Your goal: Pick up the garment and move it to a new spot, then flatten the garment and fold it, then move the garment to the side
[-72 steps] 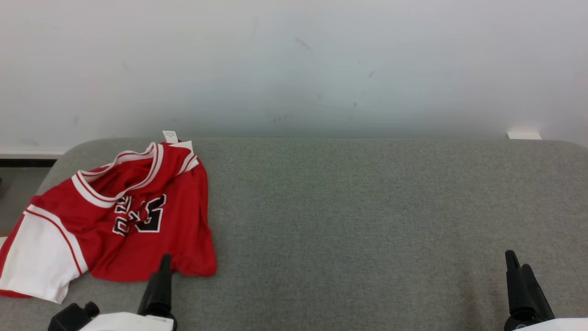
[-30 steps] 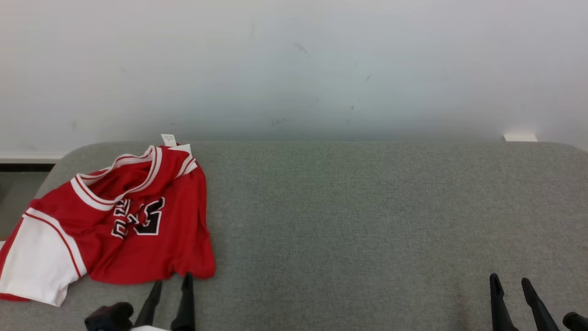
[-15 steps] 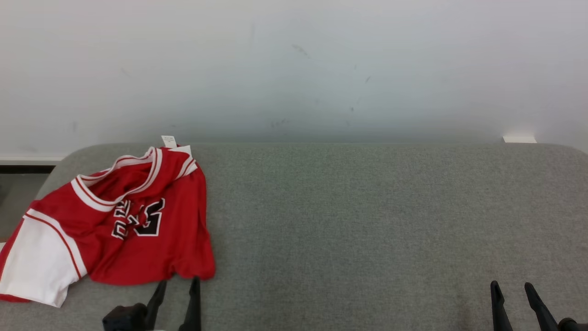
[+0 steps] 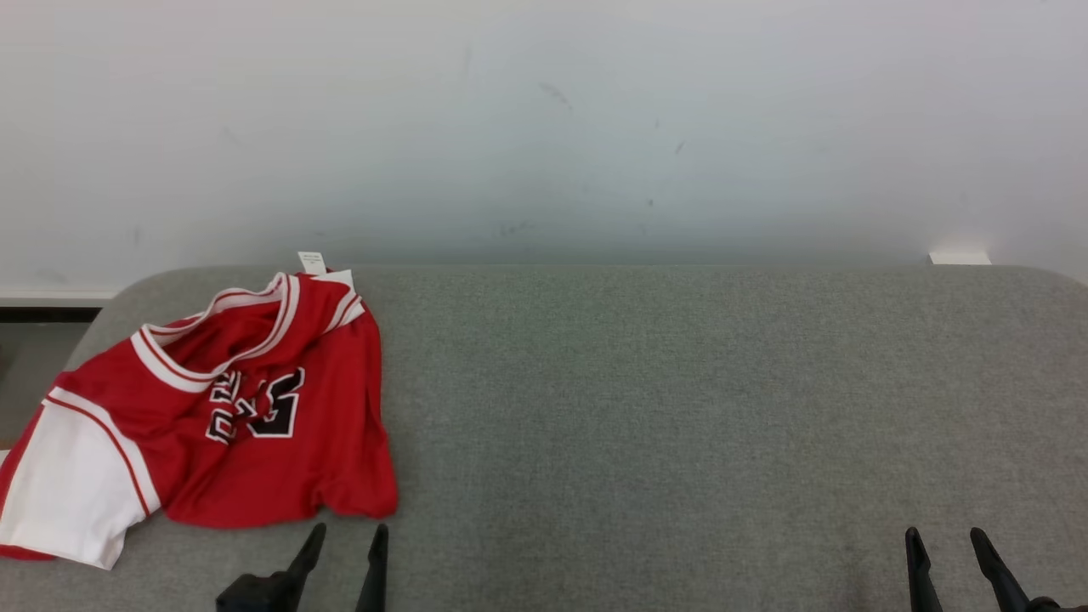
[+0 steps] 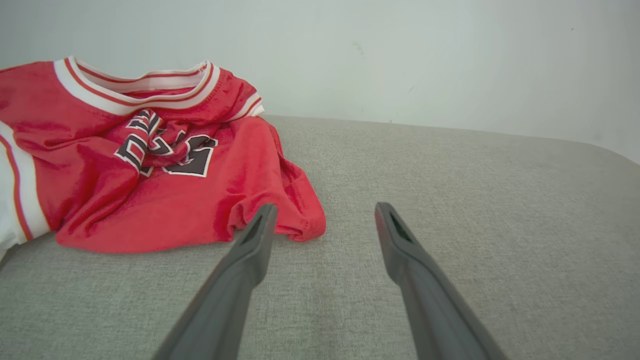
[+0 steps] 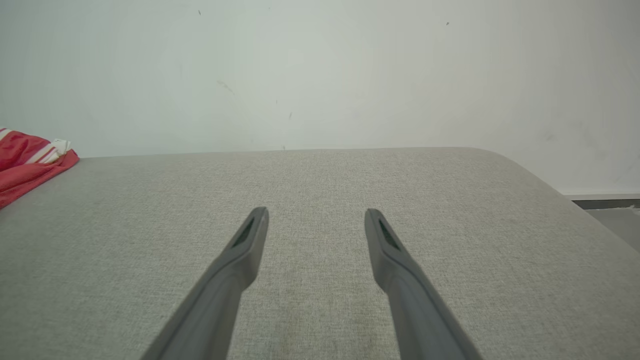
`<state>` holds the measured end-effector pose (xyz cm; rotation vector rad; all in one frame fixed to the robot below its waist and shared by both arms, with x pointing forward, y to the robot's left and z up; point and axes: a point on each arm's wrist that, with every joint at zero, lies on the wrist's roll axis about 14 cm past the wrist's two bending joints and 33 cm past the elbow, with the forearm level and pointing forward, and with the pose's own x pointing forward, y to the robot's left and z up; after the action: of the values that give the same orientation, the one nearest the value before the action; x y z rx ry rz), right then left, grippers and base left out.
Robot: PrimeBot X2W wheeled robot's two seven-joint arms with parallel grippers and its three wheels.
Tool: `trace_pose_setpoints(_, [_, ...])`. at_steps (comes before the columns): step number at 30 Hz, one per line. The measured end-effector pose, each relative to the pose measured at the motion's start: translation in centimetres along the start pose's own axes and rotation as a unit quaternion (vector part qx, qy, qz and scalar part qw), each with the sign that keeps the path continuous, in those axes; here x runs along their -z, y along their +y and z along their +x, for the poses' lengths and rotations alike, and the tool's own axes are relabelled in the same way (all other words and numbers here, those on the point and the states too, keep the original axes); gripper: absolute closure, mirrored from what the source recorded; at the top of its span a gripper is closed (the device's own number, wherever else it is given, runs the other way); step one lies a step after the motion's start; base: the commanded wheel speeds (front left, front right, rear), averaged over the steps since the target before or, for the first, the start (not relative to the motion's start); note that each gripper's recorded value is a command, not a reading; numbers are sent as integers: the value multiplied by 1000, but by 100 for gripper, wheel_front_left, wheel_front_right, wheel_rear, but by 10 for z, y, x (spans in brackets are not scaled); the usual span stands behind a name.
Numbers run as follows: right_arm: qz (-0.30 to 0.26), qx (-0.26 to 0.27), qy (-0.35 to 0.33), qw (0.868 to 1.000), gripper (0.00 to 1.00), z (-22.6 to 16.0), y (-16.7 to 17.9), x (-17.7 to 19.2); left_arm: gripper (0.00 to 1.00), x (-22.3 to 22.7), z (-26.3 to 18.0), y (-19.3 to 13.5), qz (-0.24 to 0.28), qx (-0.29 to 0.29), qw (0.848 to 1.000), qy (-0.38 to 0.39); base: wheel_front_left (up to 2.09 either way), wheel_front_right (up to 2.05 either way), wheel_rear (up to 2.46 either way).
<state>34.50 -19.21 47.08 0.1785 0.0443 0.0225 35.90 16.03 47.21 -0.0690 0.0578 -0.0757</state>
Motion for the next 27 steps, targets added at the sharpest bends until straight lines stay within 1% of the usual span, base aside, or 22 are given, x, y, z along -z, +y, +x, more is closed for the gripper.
trace_pose_setpoints(5, [-8, 0, -1, 1000, 0, -1, 0, 1, 0, 4, -2, 2, 8, -2, 1000, 3, 0, 0, 0])
trace_pose_setpoints(15, [-35, -11, -1, 999, 0, -2, 4, 4, 0, 6, -6, 1, 40, 2, 999, 0, 0, 0, 0])
trace_pose_setpoints(21, [-50, -47, 9, 998, 0, 3, 25, 12, 0, 8, -16, 11, 48, -14, 999, 1, 0, 0, 0])
trace_pose_setpoints(27, [-52, -106, 20, 993, 0, 15, 63, 19, 0, 10, -37, 39, 42, -63, 997, 3, 0, 0, 0])
